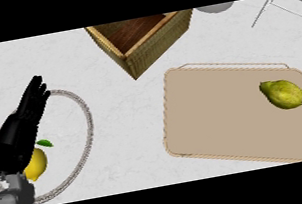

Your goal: Pick the croissant from the tray and place it in the tiered shelf

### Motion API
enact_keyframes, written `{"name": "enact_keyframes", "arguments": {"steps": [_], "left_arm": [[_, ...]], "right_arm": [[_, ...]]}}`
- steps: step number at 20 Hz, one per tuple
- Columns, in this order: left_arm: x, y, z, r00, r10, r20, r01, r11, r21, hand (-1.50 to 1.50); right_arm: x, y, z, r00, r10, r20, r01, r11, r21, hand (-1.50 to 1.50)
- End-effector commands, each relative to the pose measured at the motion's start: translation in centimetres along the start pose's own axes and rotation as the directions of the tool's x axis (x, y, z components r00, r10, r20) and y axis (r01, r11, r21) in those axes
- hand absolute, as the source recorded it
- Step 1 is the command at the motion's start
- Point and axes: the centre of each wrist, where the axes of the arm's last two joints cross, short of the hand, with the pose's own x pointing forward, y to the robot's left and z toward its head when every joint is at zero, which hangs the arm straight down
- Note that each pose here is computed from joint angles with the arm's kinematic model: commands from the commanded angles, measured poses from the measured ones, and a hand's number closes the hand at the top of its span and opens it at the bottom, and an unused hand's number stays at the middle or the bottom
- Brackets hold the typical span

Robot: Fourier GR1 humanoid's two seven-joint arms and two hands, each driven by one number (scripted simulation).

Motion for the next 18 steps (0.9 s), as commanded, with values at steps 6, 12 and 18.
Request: {"name": "enact_keyframes", "arguments": {"steps": [6,12,18], "left_arm": [[0.0,-0.7,0.5,1.0,-0.014,-0.015,0.014,1.0,-0.007,0.0],[-1.1,0.0,1.1,0.999,0.004,-0.033,-0.002,0.999,0.05,0.0],[-1.5,1.8,1.6,0.999,-0.001,-0.051,0.004,0.998,0.067,0.0]], "right_arm": [[0.0,-10.7,-1.2,0.852,-0.476,-0.219,0.443,0.878,-0.182,-1.5],[-2.7,-16.0,-2.7,0.704,-0.637,-0.314,0.608,0.769,-0.199,-1.5],[-4.5,-17.4,-1.3,0.643,-0.705,-0.299,0.688,0.703,-0.179,-1.5]]}}
